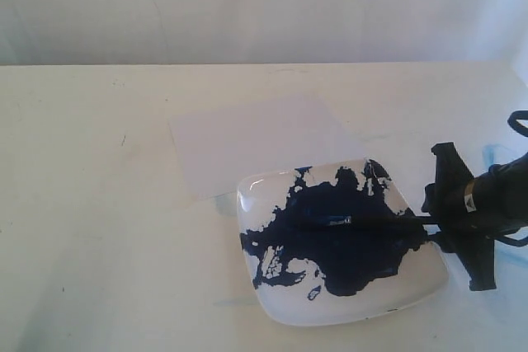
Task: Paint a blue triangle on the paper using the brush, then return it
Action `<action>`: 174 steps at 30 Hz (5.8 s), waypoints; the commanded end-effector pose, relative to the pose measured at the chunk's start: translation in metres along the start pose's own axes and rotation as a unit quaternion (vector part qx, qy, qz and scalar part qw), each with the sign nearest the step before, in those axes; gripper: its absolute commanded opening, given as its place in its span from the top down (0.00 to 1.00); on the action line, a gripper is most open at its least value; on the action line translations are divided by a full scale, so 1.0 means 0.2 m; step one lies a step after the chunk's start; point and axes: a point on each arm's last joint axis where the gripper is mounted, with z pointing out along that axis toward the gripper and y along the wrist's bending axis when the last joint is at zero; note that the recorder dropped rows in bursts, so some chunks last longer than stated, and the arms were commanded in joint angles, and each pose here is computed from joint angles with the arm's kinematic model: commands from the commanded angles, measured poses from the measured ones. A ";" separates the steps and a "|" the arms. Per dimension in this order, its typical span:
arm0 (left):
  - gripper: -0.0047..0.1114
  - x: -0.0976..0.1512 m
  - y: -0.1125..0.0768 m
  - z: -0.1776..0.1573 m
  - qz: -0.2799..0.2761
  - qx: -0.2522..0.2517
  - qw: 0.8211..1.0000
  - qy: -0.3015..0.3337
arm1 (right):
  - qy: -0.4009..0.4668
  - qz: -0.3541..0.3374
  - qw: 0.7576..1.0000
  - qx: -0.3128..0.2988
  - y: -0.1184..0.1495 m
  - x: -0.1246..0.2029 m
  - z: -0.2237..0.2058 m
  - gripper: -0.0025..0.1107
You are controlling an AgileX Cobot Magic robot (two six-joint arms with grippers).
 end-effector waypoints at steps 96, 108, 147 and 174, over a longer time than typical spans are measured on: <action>0.96 0.00 0.00 0.00 -0.003 0.004 1.000 -0.002 | -0.140 -0.666 0.530 -0.506 0.19 0.14 -0.61 0.98; 0.96 0.00 0.00 0.00 -0.003 0.004 1.000 -0.002 | -0.125 -0.653 0.547 -0.508 0.17 0.14 -0.61 0.98; 0.96 0.00 0.00 0.00 -0.003 0.004 1.000 -0.002 | -0.122 -0.662 0.562 -0.481 0.16 0.13 -0.58 0.98; 0.96 0.00 0.00 0.00 -0.003 0.004 1.000 -0.002 | -0.114 -0.650 0.545 -0.517 0.17 0.15 -0.54 0.98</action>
